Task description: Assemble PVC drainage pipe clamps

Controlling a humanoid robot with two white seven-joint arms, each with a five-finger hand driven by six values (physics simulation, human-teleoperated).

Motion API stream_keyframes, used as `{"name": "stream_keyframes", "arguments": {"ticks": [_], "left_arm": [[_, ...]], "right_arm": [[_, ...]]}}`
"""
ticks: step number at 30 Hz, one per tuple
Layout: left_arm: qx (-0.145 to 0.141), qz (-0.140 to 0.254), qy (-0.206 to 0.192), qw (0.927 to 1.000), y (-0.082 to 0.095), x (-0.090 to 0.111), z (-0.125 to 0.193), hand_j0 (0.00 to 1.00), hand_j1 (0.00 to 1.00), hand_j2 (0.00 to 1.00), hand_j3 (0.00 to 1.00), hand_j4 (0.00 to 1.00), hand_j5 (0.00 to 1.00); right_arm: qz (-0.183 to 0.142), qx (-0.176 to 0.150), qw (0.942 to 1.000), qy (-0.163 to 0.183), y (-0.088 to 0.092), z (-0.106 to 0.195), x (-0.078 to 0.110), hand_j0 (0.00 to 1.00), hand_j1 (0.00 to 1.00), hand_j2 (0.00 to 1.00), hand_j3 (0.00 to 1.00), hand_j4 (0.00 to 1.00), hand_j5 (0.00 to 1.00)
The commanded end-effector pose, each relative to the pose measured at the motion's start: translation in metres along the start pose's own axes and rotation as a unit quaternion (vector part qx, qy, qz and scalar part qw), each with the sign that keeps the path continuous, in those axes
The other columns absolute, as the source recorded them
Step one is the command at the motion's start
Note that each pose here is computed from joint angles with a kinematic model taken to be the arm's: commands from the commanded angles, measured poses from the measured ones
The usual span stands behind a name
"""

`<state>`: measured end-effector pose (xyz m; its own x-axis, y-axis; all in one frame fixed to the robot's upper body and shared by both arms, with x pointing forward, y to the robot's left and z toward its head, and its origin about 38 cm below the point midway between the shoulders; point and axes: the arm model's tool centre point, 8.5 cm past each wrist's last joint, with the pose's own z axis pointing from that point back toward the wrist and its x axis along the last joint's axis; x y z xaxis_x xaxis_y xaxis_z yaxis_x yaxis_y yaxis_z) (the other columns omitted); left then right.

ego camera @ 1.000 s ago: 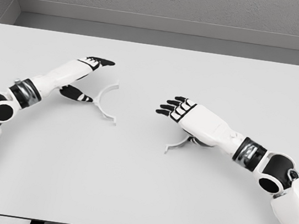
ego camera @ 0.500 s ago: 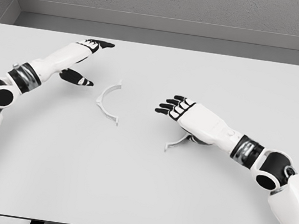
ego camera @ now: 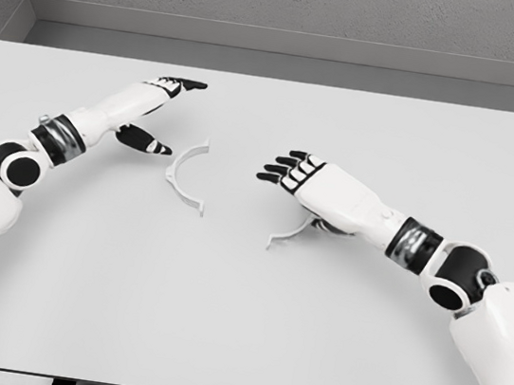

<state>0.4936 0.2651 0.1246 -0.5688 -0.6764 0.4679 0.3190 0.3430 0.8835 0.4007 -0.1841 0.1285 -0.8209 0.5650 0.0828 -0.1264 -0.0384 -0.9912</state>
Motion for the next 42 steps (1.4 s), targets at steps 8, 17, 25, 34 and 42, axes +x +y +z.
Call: {"name": "stream_keyframes", "arguments": {"ticks": [8,17,25,34,42], "left_arm": [[-0.001,0.007,-0.003,1.0,-0.006,0.003,-0.004,1.0,1.0,1.0,1.0,1.0,1.0],[-0.001,0.013,-0.011,0.9999,-0.012,0.009,-0.009,1.0,1.0,1.0,1.0,1.0,1.0],[0.006,0.014,-0.008,0.9999,-0.008,0.007,-0.006,1.0,1.0,1.0,1.0,1.0,1.0],[0.005,0.011,-0.004,0.9999,-0.006,0.004,-0.005,1.0,1.0,1.0,1.0,1.0,1.0],[0.001,0.014,-0.004,0.9999,-0.011,0.004,-0.004,1.0,1.0,1.0,1.0,1.0,1.0]], "right_arm": [[-0.014,0.007,0.9999,-0.005,0.008,-0.012,0.001,1.0,1.0,1.0,1.0,1.0,1.0],[-0.012,0.005,0.9998,-0.014,0.003,-0.024,0.003,1.0,1.0,1.0,1.0,1.0,1.0],[-0.019,0.007,0.9997,-0.015,0.005,-0.035,0.0,1.0,1.0,1.0,1.0,1.0,1.0],[-0.019,0.005,0.9997,-0.011,0.001,-0.042,-0.005,1.0,1.0,1.0,1.0,1.0,1.0],[-0.016,0.007,0.9998,-0.005,-0.003,-0.044,-0.013,1.0,1.0,1.0,1.0,1.0,1.0]]}}
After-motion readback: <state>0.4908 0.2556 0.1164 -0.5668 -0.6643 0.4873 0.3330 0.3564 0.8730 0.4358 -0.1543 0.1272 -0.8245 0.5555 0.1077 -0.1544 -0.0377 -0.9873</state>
